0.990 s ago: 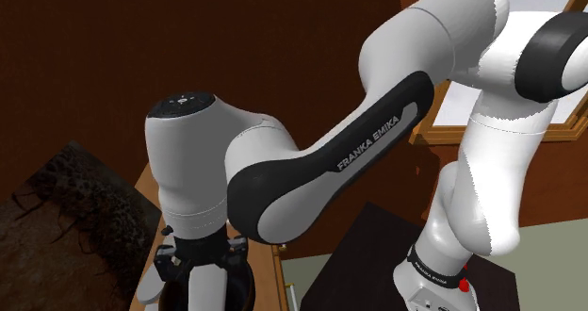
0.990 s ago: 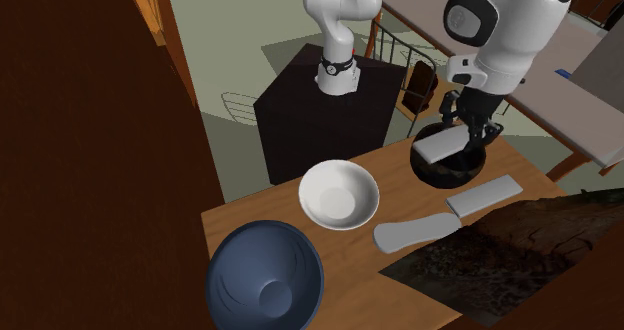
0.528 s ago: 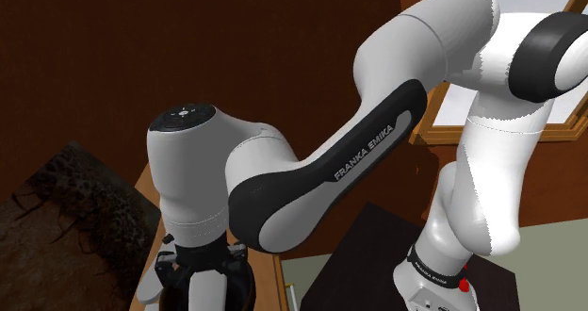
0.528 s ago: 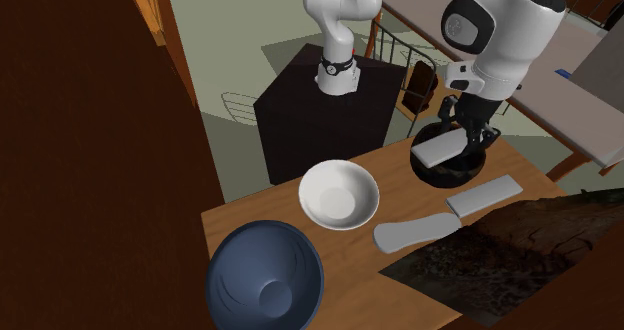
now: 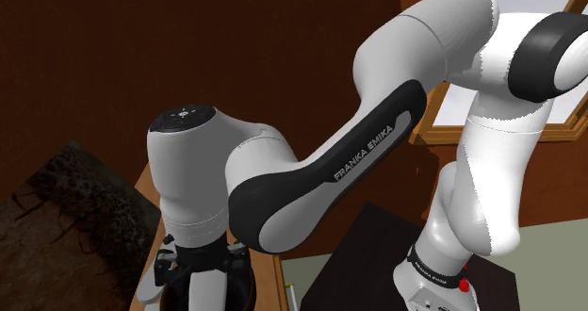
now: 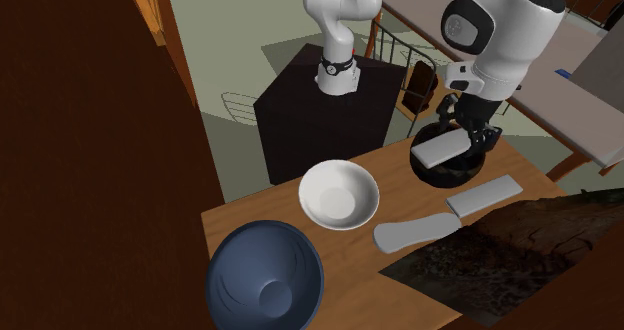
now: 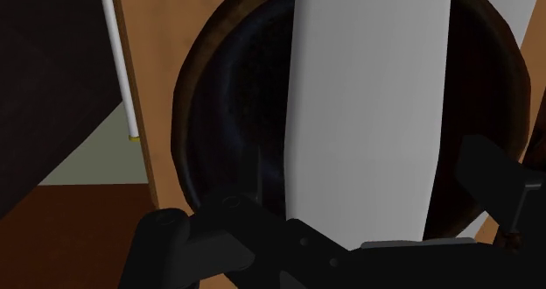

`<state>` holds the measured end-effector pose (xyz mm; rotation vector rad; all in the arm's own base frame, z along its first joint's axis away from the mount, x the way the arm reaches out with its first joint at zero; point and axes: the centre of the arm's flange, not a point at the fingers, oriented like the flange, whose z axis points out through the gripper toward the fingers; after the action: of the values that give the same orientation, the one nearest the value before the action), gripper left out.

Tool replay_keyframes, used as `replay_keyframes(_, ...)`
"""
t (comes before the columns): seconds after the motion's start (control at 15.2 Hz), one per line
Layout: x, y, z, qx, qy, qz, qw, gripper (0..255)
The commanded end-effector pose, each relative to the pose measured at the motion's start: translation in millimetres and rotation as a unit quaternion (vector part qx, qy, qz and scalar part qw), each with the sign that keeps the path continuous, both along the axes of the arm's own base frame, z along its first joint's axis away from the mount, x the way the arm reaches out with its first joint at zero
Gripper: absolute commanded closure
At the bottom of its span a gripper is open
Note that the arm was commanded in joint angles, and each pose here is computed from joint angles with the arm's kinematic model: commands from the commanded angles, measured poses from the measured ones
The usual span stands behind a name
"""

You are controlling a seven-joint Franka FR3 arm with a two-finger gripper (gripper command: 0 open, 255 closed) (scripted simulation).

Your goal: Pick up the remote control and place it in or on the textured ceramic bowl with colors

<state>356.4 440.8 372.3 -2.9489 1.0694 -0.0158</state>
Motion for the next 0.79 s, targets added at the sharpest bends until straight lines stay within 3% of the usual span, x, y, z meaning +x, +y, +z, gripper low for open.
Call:
replay_keyframes(0.0,-0.1,0.0,13.2,0.0,0.0,0.0,1.0,0)
replay_keyframes(0.2,-0.5,0.0,50.0,0.0,0.0,0.0,1.0,0)
replay_keyframes(0.73,-0.5,0.0,50.0,0.0,0.0,0.0,1.0,0)
